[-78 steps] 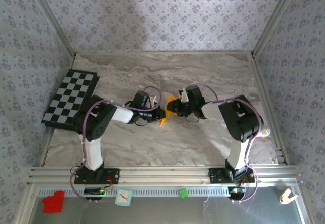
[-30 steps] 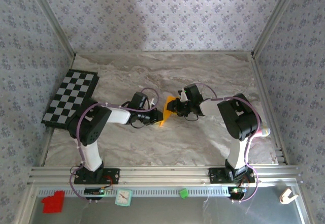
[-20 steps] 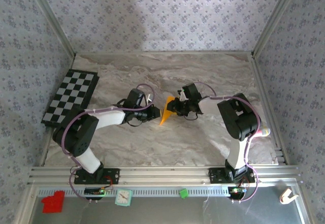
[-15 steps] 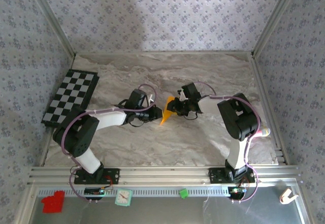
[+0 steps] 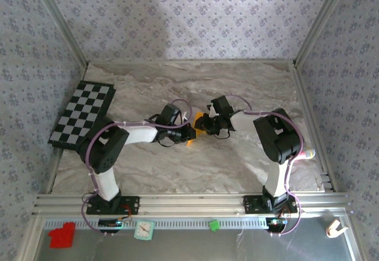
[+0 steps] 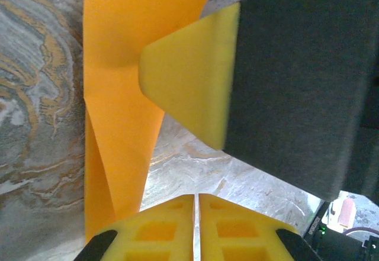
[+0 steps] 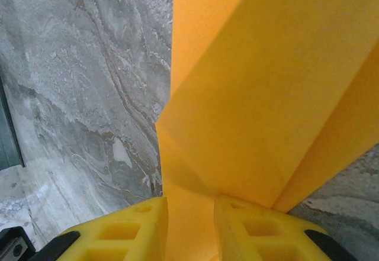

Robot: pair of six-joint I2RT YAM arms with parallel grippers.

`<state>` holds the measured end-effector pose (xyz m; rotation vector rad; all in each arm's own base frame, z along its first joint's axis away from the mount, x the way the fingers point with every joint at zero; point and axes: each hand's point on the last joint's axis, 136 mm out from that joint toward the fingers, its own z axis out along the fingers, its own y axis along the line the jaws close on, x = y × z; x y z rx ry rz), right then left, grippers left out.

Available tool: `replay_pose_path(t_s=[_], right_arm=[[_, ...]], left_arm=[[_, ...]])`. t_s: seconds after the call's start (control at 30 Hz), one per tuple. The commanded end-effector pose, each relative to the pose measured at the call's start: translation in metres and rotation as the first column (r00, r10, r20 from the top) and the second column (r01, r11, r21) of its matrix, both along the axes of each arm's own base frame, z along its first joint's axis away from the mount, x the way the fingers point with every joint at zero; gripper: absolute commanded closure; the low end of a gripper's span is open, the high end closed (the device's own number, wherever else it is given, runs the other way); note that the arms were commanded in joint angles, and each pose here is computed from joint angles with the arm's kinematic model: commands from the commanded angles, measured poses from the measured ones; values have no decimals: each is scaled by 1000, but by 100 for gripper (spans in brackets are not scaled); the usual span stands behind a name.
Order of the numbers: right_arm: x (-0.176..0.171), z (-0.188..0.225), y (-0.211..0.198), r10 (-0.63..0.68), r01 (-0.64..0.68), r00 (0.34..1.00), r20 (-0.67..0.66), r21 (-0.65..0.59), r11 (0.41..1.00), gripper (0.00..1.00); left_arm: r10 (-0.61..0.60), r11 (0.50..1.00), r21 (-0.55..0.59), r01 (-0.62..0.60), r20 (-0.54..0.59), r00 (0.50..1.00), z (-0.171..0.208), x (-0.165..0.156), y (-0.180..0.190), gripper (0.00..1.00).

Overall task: Fold a paper plane with a square sheet of paper (pick it up from the middle)
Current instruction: Fold the wing for the fifth time at the center of the table.

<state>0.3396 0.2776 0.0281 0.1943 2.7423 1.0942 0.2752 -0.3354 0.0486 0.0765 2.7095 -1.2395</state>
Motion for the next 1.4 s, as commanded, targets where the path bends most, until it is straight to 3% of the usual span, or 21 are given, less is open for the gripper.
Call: replay_pose_path(t_s=[0.0,0.9,1.37], right_arm=[[-13,-27,-11,-17,10,997,-82,-83,996,72],[-19,-39,-18,-29,14,992,-126,-123,992,72],[-20,-45,-23,-47,22,987,-151,-162,987,72]], left_arm=[[-5,1000,15,5,-2,1000,-2,3,-1,90],[-8,994,104,16,-74,997,-42,-14,18,92],[-39,966,246,77,-153,987,-59,-47,44,94]])
